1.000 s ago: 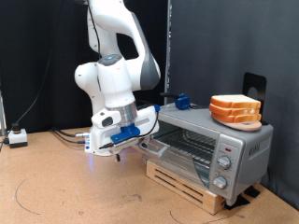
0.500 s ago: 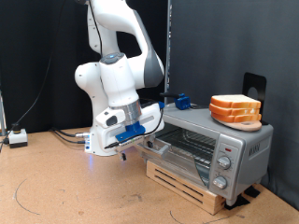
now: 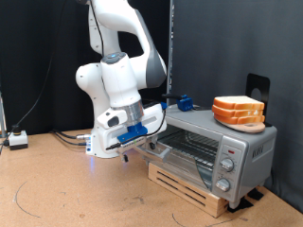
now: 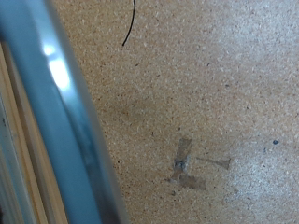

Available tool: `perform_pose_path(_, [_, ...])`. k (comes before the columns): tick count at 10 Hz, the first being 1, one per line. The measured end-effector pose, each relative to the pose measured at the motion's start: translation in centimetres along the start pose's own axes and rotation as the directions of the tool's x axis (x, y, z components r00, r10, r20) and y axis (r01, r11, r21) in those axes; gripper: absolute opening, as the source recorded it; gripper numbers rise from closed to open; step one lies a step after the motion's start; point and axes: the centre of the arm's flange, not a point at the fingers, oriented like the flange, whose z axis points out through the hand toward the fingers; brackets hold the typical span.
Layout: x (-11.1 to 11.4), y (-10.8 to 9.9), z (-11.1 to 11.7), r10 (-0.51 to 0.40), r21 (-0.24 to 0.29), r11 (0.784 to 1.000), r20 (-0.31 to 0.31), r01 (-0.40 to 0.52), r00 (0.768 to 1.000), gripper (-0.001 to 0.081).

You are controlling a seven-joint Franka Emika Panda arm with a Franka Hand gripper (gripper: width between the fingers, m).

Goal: Make a piece of toast with the oven

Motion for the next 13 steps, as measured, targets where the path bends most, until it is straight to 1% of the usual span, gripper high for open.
perform_pose_path(2, [0.1,-0.1,-0.2,0.005,-0.001,1.000,-0.004,-0.005,1.000,0.0809])
perform_pose_path(3, [0.2,0.0,-0.1,0.007,-0.015,1.000,-0.007,-0.007,1.000,0.0809])
perform_pose_path(4, [0.3,0.2,0.2,0.014,-0.045,0.999,-0.014,-0.015,1.000,0.0809])
perform_pose_path(5, [0.7,0.4,0.5,0.029,-0.073,0.997,-0.037,-0.032,0.999,0.0809])
perform_pose_path(6, [1.1,0.7,0.8,0.035,-0.088,0.995,-0.055,-0.040,0.998,0.0809])
perform_pose_path(8, [1.8,1.3,1.5,0.044,-0.100,0.994,-0.074,-0.051,0.996,0.0809])
perform_pose_path(10, [2.6,1.9,2.3,0.070,-0.121,0.990,-0.065,-0.078,0.995,0.0809])
perform_pose_path(13, [4.1,3.5,4.6,0.147,-0.174,0.972,-0.057,-0.155,0.987,0.0809])
